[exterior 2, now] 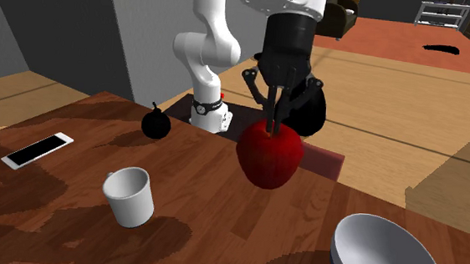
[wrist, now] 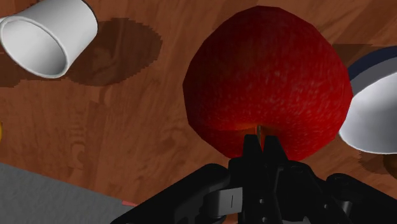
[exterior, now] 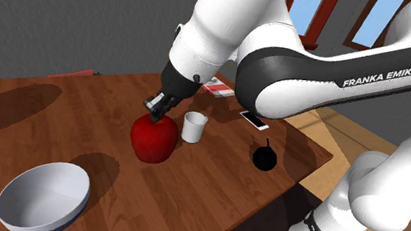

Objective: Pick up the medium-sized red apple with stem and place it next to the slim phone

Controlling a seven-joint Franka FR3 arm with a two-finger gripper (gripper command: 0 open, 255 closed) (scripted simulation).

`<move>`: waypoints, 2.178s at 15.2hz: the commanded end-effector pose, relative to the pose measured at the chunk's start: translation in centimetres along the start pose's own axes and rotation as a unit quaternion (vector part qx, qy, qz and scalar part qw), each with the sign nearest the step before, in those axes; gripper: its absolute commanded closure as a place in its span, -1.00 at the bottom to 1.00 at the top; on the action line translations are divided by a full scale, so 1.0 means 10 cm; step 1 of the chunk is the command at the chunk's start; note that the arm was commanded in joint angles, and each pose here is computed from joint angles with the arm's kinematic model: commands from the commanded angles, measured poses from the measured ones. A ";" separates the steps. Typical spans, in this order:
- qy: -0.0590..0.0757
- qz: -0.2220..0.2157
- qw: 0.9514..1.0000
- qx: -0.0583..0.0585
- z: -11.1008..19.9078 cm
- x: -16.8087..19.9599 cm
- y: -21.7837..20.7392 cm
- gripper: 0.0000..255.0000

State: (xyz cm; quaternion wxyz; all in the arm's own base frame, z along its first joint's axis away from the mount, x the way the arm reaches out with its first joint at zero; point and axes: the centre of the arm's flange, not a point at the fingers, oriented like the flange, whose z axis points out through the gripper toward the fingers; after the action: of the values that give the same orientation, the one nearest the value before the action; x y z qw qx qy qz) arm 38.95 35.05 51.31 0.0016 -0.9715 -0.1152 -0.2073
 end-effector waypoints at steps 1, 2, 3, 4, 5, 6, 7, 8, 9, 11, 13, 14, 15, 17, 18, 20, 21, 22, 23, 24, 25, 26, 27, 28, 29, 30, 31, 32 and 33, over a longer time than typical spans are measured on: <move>0.000 0.000 1.000 0.000 -0.10 0.04 0.00 1.00; 0.000 0.000 1.000 0.000 -0.14 0.06 0.01 1.00; 0.000 0.000 1.000 0.000 -0.19 0.08 0.01 1.00; 0.000 0.000 1.000 0.000 -0.24 0.11 0.01 1.00; 0.000 0.000 1.000 0.000 -0.29 0.13 0.01 1.00; 0.000 0.000 1.000 0.000 -0.34 0.15 0.02 1.00; 0.000 0.000 1.000 0.000 -0.38 0.17 0.02 1.00; 0.000 0.000 1.000 0.000 -0.43 0.19 0.02 1.00; 0.000 0.000 1.000 0.000 -0.48 0.21 0.02 1.00; 0.000 0.000 1.000 0.000 -0.58 0.26 0.03 1.00; 0.000 0.000 1.000 0.000 -0.67 0.30 0.03 1.00; 0.000 0.000 1.000 0.000 -0.68 0.30 0.03 1.00; 0.000 0.000 1.000 0.000 -0.67 0.30 0.16 1.00; 0.000 0.000 1.000 0.000 -0.66 0.31 0.43 1.00; 0.000 0.000 1.000 0.000 -0.65 0.31 0.56 1.00; 0.000 0.000 1.000 0.000 -0.64 0.32 0.82 1.00; 0.000 0.000 1.000 0.000 -0.63 0.32 0.96 1.00; 0.000 0.000 1.000 0.000 -0.62 0.32 1.09 1.00; 0.000 0.000 1.000 0.000 -0.62 0.33 1.22 1.00; 0.000 0.000 1.000 0.000 -0.61 0.33 1.35 1.00; 0.000 0.000 1.000 0.000 -0.60 0.33 1.48 1.00; 0.000 0.000 1.000 0.000 -0.59 0.34 1.61 1.00; 0.000 0.000 1.000 0.000 -0.59 0.34 1.75 1.00; 0.000 0.000 1.000 0.000 -0.58 0.34 1.88 1.00; 0.000 0.000 1.000 0.000 -0.57 0.34 2.01 1.00; 0.000 0.000 1.000 0.000 -0.56 0.35 2.14 1.00; 0.000 0.000 1.000 0.000 -0.56 0.35 2.27 1.00; 0.000 0.000 1.000 0.000 -0.55 0.35 2.40 1.00; 0.000 0.000 1.000 0.000 -0.54 0.36 2.54 1.00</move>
State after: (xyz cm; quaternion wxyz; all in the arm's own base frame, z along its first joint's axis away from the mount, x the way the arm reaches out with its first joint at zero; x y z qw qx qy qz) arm 45.25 12.25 58.89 0.0016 -0.9716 -0.1143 -0.2071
